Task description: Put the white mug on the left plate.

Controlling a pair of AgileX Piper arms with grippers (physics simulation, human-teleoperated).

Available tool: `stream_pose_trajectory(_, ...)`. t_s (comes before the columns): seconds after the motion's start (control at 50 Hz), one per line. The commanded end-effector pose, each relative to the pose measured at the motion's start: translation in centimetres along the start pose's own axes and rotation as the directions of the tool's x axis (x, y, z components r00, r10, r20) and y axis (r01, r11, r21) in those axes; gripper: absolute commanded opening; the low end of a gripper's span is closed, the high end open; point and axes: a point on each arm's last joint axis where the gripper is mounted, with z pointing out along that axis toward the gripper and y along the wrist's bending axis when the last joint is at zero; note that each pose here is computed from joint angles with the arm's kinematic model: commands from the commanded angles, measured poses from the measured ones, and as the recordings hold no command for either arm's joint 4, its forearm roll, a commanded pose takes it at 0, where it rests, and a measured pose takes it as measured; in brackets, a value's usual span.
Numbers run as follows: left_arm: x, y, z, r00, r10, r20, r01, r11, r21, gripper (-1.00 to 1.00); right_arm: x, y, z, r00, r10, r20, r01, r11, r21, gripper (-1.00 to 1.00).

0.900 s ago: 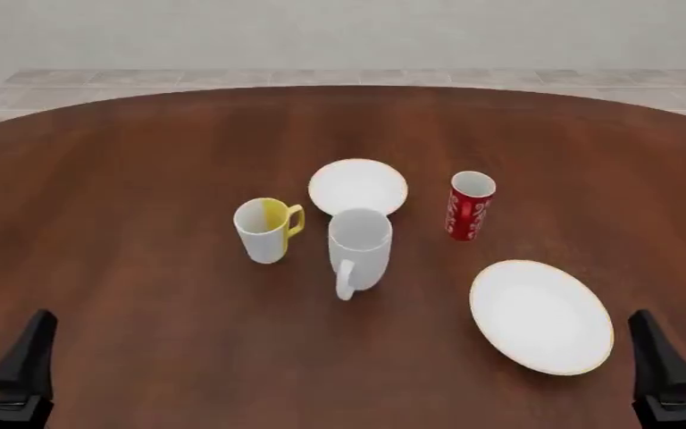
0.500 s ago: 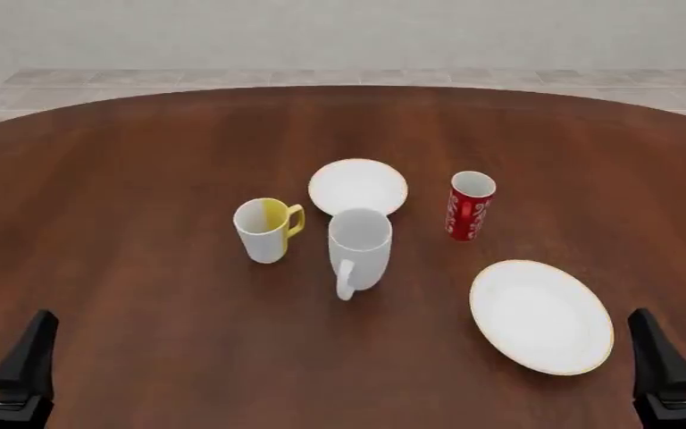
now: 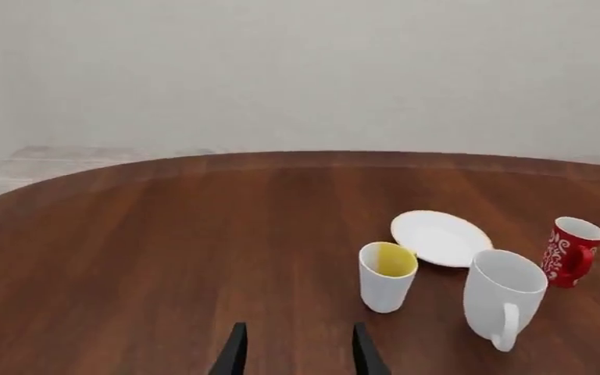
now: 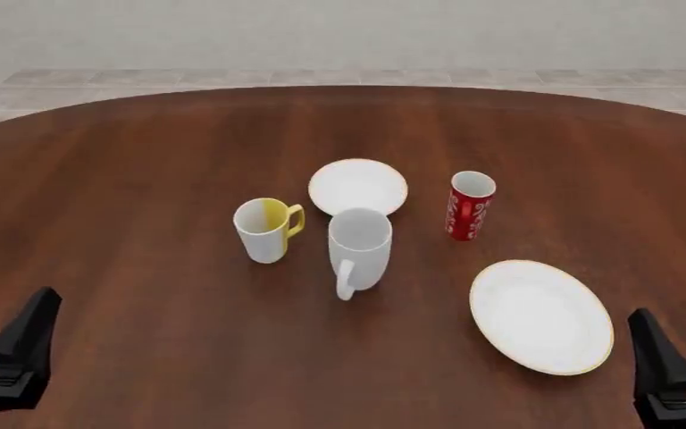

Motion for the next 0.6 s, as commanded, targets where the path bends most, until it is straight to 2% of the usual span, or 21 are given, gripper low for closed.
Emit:
stream_pose_trajectory(0.02, -2.2, -0.4, 1.7, 0.999, -0.030, -0.043, 0.032, 0.999, 0.033, 1.00, -0.1, 0.0, 0.0, 1.000, -0.002, -0.001, 0.002, 1.000, -0.002, 1.00)
stream_pose_trajectory(0.06, -2.3, -0.5, 2.3, 0.997, -0.047, -0.068, 0.050, 0.998, 0.047, 1.00, -0.1, 0.0, 0.0, 1.000, -0.004, -0.002, 0.004, 1.000, -0.003, 1.00)
stream_pose_trajectory(0.1, -3.1, -0.6, 2.2, 0.998, -0.026, -0.058, 0.029, 0.998, 0.049, 1.00, -0.1, 0.0, 0.0, 1.000, -0.003, -0.002, 0.003, 1.000, -0.004, 1.00)
stream_pose_trajectory(0.22, -4.3, -0.8, 2.9, 0.996, -0.032, -0.079, 0.038, 0.997, 0.068, 1.00, -0.2, 0.0, 0.1, 1.000, -0.004, -0.002, 0.004, 1.000, -0.004, 1.00)
stream_pose_trajectory(0.38, -5.8, -1.9, 4.3, 0.992, -0.042, -0.115, 0.060, 0.987, 0.152, 1.00, -0.3, 0.0, 0.1, 1.000, -0.003, -0.003, 0.003, 1.000, -0.006, 1.00)
stream_pose_trajectory(0.5, -6.4, -2.8, 5.2, 0.991, -0.012, -0.131, 0.039, 0.977, 0.208, 1.00, 0.0, 0.0, 0.1, 1.000, -0.003, -0.003, 0.003, 1.000, -0.005, 1.00)
stream_pose_trajectory(0.54, -6.7, -3.2, 5.2, 0.992, 0.030, -0.119, 0.000, 0.970, 0.244, 1.00, 0.2, 0.0, 0.2, 1.000, -0.002, -0.003, 0.002, 1.000, -0.005, 1.00)
stream_pose_trajectory(0.6, -6.8, -3.7, 6.3, 0.987, 0.022, -0.160, 0.021, 0.965, 0.260, 1.00, 0.3, 0.0, 0.2, 1.000, 0.002, -0.002, -0.002, 1.000, -0.003, 1.00)
